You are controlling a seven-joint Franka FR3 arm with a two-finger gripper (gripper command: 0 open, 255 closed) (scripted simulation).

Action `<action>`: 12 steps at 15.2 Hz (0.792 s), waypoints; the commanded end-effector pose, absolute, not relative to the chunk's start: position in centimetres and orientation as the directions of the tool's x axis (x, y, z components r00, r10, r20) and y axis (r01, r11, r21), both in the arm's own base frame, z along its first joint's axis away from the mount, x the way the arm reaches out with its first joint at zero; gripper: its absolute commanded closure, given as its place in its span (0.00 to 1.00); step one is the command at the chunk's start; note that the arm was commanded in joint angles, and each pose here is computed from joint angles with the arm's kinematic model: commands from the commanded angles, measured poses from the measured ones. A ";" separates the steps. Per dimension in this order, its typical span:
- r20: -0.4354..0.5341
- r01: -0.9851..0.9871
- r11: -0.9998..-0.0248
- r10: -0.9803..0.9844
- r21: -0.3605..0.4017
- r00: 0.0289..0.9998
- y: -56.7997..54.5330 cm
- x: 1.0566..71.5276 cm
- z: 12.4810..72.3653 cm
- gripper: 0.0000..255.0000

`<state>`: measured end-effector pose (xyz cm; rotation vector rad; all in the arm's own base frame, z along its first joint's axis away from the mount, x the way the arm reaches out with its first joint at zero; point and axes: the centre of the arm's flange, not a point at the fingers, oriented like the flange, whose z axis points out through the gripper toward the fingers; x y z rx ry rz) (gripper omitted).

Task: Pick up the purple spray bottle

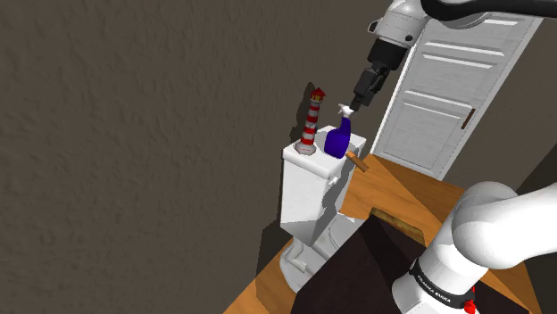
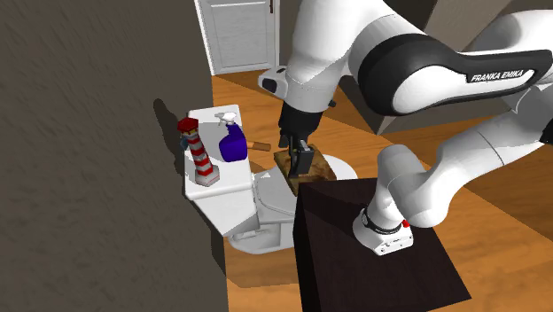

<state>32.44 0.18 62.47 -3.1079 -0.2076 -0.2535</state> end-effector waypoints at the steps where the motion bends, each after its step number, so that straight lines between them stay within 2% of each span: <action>1: 0.162 0.133 -0.991 0.131 -0.006 0.978 0.2 32.4 62.5 0.00; 12: 0.112 0.176 -0.984 0.174 -0.004 0.978 -12.3 39.9 59.6 0.00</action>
